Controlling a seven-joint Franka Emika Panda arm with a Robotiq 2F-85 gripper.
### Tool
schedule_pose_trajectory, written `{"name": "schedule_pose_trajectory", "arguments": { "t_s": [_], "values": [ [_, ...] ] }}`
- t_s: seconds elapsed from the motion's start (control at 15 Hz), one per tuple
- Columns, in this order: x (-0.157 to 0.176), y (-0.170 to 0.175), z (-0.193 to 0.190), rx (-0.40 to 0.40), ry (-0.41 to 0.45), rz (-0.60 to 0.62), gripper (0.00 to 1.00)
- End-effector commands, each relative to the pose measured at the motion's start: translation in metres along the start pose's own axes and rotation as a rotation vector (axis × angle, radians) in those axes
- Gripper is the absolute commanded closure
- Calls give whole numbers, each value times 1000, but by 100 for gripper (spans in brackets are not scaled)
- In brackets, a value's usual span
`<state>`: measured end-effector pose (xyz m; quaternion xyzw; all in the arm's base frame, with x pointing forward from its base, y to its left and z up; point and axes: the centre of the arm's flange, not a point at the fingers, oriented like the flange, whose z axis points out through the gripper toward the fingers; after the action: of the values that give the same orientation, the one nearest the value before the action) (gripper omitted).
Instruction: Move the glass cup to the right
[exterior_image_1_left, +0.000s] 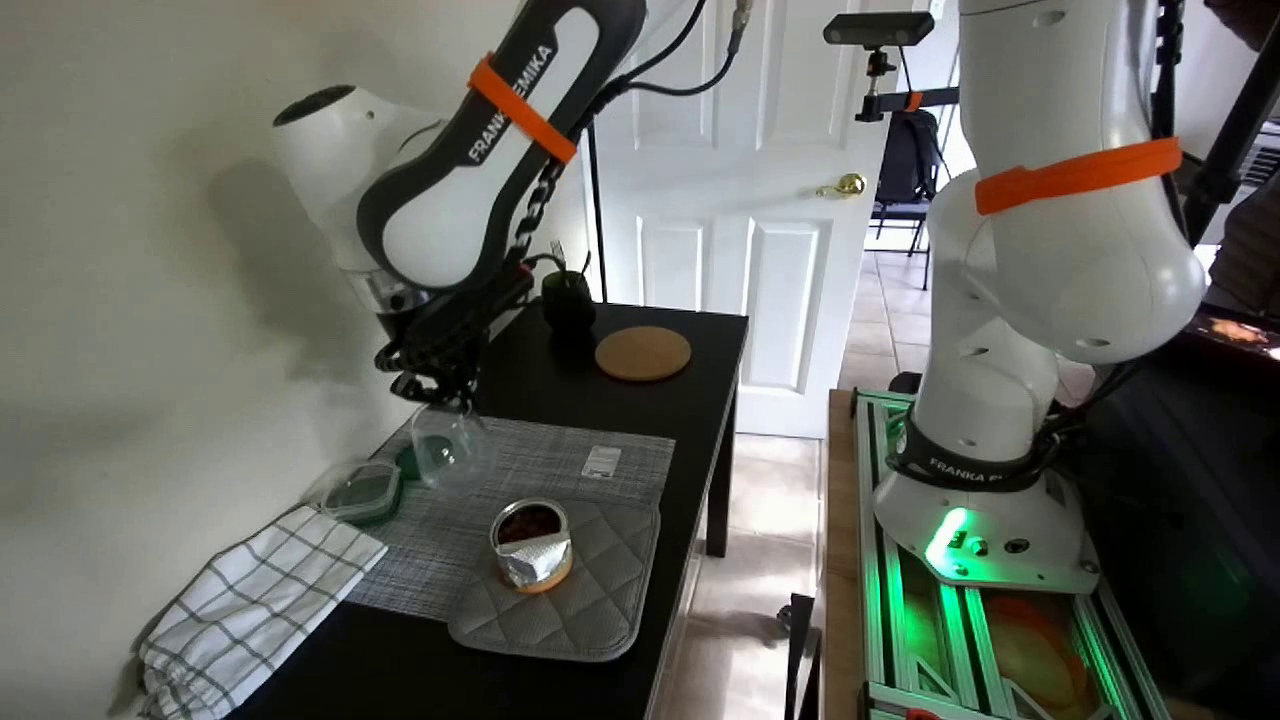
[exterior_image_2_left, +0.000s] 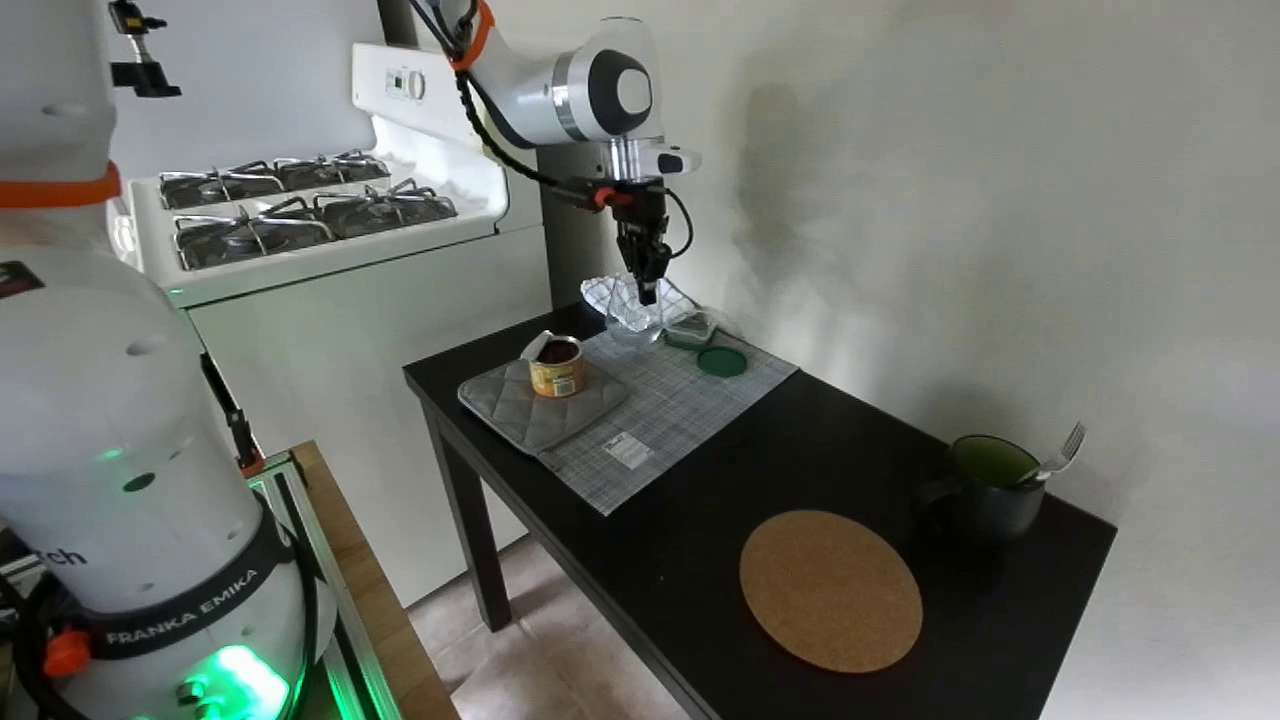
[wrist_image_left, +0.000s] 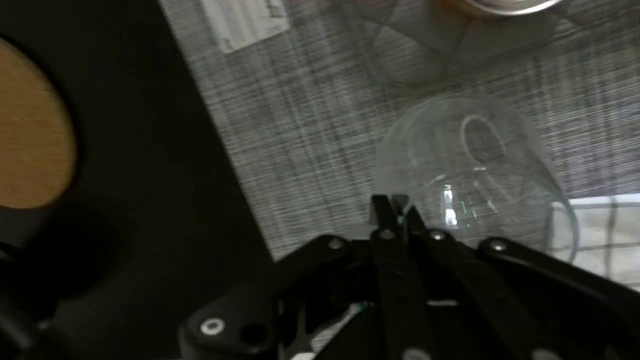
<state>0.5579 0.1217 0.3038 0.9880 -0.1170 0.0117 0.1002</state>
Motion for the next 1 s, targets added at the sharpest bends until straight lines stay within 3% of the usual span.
{"name": "schedule_pose_trajectory", "arguments": {
  "t_s": [0.0, 0.13, 0.2, 0.27, 0.4, 0.6, 0.93],
  "values": [
    [-11, 92, -23, -114, -15, 172, 99],
    [-13, 147, -22, -135, -26, 291, 99],
    [-13, 160, -18, -90, -57, 349, 99],
    [6, 132, -17, -108, -35, 260, 99],
    [7, 152, -16, -107, -41, 280, 96],
    [6, 136, -15, -108, -40, 255, 99],
    [12, 230, -2, -131, -78, 437, 99]
  ]
}}
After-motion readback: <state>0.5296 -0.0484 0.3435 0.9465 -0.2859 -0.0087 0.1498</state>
